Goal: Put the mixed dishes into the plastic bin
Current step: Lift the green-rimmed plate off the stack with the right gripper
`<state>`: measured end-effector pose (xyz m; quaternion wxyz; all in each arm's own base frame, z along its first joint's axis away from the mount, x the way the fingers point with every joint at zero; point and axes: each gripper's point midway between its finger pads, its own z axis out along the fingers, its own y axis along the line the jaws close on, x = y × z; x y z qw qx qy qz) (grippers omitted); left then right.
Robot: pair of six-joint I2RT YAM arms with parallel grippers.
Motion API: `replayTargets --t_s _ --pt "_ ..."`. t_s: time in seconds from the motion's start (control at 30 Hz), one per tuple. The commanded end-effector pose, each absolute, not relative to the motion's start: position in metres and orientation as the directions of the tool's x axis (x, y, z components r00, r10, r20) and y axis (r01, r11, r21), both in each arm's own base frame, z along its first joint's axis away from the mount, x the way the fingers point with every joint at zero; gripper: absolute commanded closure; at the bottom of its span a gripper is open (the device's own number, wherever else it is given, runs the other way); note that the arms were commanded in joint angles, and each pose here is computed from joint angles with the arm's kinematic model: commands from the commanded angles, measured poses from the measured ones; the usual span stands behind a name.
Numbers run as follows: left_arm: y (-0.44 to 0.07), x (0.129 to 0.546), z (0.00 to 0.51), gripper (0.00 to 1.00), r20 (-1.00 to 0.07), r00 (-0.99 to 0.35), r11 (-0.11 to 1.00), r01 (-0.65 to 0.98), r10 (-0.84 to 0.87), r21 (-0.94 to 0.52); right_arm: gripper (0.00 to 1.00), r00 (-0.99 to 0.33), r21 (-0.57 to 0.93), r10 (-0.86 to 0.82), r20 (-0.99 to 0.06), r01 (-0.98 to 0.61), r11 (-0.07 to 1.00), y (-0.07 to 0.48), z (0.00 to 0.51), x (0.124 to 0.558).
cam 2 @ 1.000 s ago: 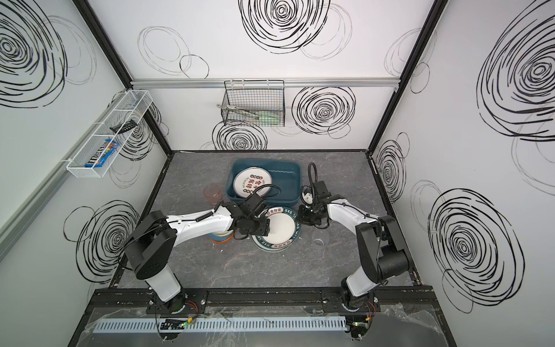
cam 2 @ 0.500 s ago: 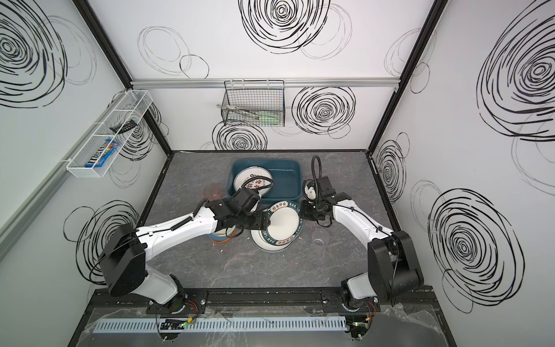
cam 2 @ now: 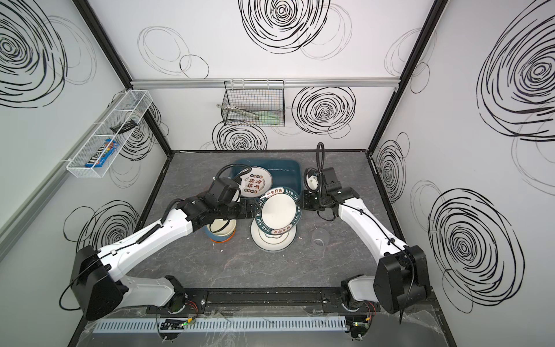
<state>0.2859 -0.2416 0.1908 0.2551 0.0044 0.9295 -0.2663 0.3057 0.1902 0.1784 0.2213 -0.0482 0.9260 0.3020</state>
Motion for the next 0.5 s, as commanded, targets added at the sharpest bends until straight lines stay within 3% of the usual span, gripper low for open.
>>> replayTargets --t_s 0.0,0.47 --pt "-0.231 0.289 0.204 0.18 -0.487 -0.860 0.844 0.143 -0.153 -0.517 1.00 -0.864 0.583 0.063 -0.500 -0.282 0.762 0.201 0.215 0.312" --pt "-0.182 0.314 0.229 0.16 -0.505 -0.822 0.822 0.085 -0.262 -0.564 1.00 -0.844 0.653 0.161 -0.512 -0.261 0.711 0.230 0.230 0.381"
